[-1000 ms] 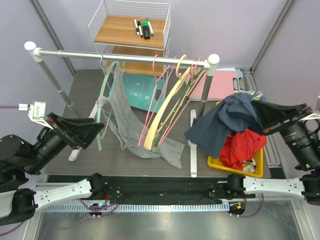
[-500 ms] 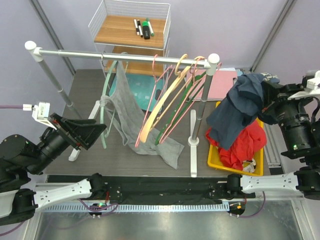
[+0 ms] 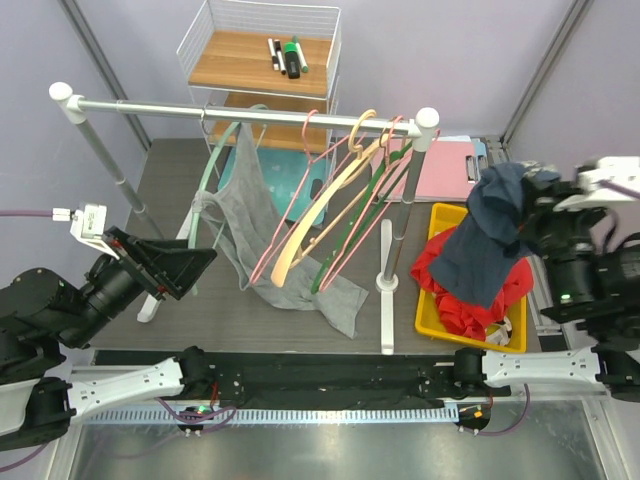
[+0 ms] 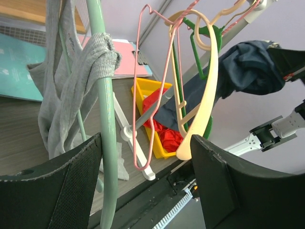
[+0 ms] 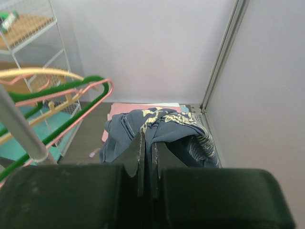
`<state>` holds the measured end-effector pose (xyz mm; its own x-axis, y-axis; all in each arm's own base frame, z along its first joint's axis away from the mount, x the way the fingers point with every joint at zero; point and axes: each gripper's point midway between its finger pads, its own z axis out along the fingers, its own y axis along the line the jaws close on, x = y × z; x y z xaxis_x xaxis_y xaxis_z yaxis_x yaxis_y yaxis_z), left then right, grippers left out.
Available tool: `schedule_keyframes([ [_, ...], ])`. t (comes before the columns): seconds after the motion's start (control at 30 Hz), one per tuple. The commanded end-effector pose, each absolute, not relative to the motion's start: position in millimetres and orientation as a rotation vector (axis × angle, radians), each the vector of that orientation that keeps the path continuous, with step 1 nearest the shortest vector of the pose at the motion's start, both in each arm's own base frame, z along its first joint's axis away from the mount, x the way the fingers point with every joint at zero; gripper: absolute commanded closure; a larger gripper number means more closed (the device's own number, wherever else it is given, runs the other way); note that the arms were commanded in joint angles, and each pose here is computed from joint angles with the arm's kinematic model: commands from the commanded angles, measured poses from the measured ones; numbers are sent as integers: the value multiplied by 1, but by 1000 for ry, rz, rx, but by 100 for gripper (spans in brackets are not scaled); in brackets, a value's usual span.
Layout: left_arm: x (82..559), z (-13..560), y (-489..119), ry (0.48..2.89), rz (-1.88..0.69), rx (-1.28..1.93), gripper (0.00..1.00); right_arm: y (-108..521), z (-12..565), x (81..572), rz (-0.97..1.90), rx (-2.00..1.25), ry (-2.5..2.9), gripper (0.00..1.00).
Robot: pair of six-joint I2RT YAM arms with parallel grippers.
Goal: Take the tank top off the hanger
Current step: Place the tank top in the bin.
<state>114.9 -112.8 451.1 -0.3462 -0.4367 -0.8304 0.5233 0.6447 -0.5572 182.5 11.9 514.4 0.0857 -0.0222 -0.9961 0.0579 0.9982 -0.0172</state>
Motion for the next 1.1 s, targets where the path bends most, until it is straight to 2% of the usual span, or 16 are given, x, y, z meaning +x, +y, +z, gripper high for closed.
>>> schedule_keyframes([
  [0.0, 119, 454, -122, 1657, -999, 57, 26, 48, 480, 188, -61, 5, 1505, 99],
  [0.2, 119, 456, -125, 1659, -1007, 61, 26, 46, 467, 188, -1, 76, 1481, 99],
  [0.3, 119, 454, -127, 1660, -1011, 60, 26, 63, 448, 193, -122, 37, 1519, 99],
  [0.6, 116, 452, -121, 1667, -1010, 55, 26, 83, 394, 225, -170, 28, 1545, 99],
  [0.63, 116, 453, -119, 1663, -1012, 52, 26, 69, 384, 237, -231, 70, 1559, 99],
  [0.7, 115, 452, -117, 1661, -1015, 47, 26, 77, 371, 253, -132, 57, 1582, 99],
  [0.9, 114, 446, -109, 1670, -1003, 31, 26, 46, 347, 294, -123, 224, 1693, 99],
  [1.07, 112, 445, -104, 1668, -1001, 24, 26, 7, 365, 271, -168, 410, 1617, 99],
])
